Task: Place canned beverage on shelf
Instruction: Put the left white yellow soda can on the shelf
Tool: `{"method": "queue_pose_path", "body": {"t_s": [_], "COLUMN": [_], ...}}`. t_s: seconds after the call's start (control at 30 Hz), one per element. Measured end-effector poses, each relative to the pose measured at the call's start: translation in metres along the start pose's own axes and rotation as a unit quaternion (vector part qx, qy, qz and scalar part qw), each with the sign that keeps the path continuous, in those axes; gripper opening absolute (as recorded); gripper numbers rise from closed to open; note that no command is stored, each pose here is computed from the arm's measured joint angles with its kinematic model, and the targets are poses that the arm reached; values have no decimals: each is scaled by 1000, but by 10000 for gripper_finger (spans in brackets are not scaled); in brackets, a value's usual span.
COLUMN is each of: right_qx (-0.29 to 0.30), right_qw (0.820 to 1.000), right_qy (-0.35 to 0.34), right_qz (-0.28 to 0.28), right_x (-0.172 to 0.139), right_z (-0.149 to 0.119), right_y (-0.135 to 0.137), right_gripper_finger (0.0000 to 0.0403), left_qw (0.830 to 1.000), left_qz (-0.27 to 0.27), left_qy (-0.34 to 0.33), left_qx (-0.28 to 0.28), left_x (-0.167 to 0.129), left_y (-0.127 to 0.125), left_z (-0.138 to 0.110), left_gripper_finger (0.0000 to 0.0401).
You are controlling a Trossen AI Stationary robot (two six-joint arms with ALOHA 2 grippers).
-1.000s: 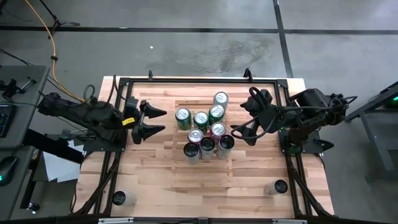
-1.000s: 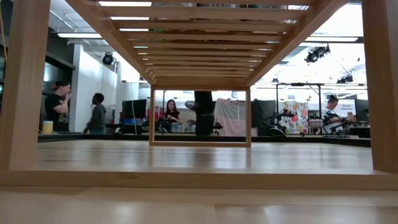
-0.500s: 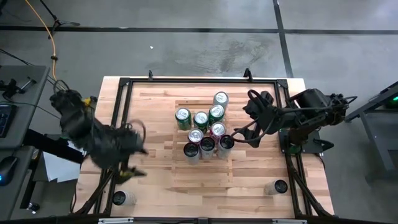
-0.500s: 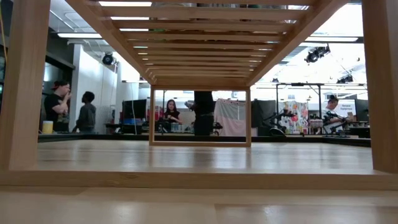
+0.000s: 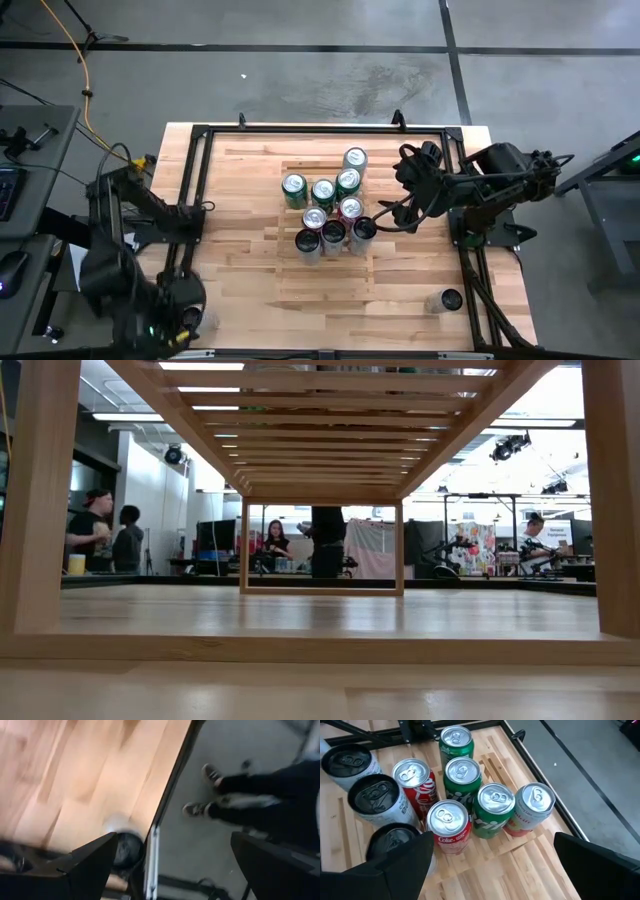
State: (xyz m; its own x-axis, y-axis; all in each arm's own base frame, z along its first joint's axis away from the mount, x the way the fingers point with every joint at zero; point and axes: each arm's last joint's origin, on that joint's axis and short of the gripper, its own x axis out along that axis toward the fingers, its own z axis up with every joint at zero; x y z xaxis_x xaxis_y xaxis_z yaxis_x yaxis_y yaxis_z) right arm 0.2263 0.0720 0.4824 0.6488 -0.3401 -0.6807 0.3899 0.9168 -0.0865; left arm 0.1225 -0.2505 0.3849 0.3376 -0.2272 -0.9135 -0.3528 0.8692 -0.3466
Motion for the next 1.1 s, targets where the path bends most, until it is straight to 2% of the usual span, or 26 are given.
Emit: {"method": "queue_pose_path", "body": {"t_s": [0.17,0.37,0.53,0.6,0.87,0.97,1.1], "right_qx": [-5,-8,-4,-4,-4,-4,-4], "right_qw": [1000,1000,1000,1000,1000,1000,1000], "right_qy": [-2,-3,-3,-3,-3,-4,-12], "right_qz": [-3,-5,-5,-5,-5,-7,-20], "right_x": [0,0,0,0,0,0,0], "right_z": [0,0,0,0,0,0,1], "right_y": [0,0,0,0,0,0,-1], "right_gripper_finger": [397,397,397,397,397,397,397], "left_qw": [998,995,982,979,979,977,979], "left_qz": [30,62,150,168,162,168,144], "left_qy": [62,70,77,74,34,36,54], "left_qx": [11,40,79,91,114,128,133], "left_x": [32,50,59,60,57,65,76], "left_y": [-18,-25,-15,-13,-11,-9,-12], "left_z": [-16,-27,-40,-43,-44,-46,-48], "left_gripper_finger": [381,381,381,381,381,381,381]}}
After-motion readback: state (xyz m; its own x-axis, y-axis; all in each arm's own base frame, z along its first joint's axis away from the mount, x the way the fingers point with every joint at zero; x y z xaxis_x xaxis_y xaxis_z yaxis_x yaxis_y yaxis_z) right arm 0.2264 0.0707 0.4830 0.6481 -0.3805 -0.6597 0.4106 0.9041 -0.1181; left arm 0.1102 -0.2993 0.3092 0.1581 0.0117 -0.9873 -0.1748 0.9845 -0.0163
